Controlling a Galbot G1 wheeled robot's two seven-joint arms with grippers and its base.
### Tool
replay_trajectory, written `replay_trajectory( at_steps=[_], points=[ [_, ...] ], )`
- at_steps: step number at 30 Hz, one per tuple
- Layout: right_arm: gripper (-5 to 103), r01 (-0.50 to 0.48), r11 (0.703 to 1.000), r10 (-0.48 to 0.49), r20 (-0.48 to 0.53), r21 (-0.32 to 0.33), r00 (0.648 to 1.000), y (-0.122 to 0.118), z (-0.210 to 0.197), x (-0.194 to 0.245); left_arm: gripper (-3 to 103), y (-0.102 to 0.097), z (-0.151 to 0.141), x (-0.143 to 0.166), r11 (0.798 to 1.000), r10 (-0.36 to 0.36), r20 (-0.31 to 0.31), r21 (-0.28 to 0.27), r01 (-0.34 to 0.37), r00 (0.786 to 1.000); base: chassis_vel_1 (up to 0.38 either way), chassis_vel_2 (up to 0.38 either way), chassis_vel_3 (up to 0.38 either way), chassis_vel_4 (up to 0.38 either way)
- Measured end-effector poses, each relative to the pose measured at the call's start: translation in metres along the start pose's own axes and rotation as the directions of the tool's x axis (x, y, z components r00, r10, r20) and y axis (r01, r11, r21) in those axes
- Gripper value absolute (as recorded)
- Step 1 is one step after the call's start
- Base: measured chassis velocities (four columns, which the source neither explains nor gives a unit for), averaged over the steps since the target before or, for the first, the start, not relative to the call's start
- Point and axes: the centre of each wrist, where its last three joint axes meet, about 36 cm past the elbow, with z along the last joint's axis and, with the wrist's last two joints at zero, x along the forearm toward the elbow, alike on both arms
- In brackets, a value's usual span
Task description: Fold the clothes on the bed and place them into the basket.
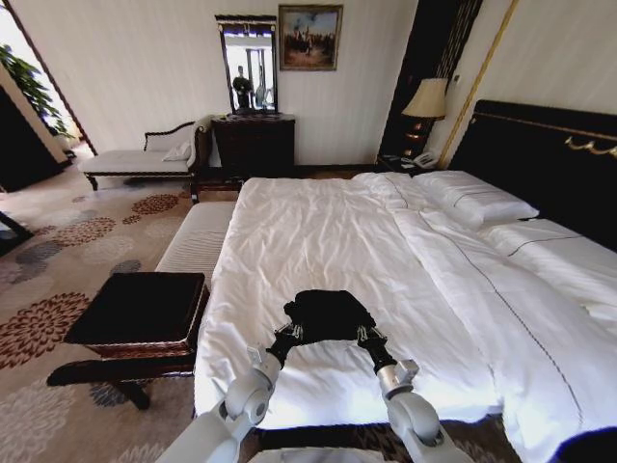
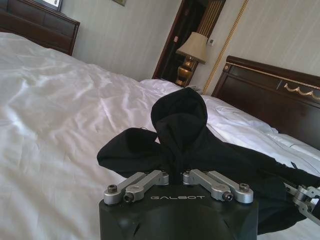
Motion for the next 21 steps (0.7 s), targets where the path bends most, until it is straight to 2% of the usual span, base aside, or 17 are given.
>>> replay_trajectory(
  at_steps=[21],
  points=[
    [7, -0.008, 1.0, 0.008, -0.015, 0.023, 1.0, 0.0038, 0.0073, 0.0028, 6, -0.0049, 0.0041, 0.0071, 1.0, 0.001, -0.013, 0.009, -0.001, 1.0, 0.002, 0.003, -0.003, -0.002]
  ],
)
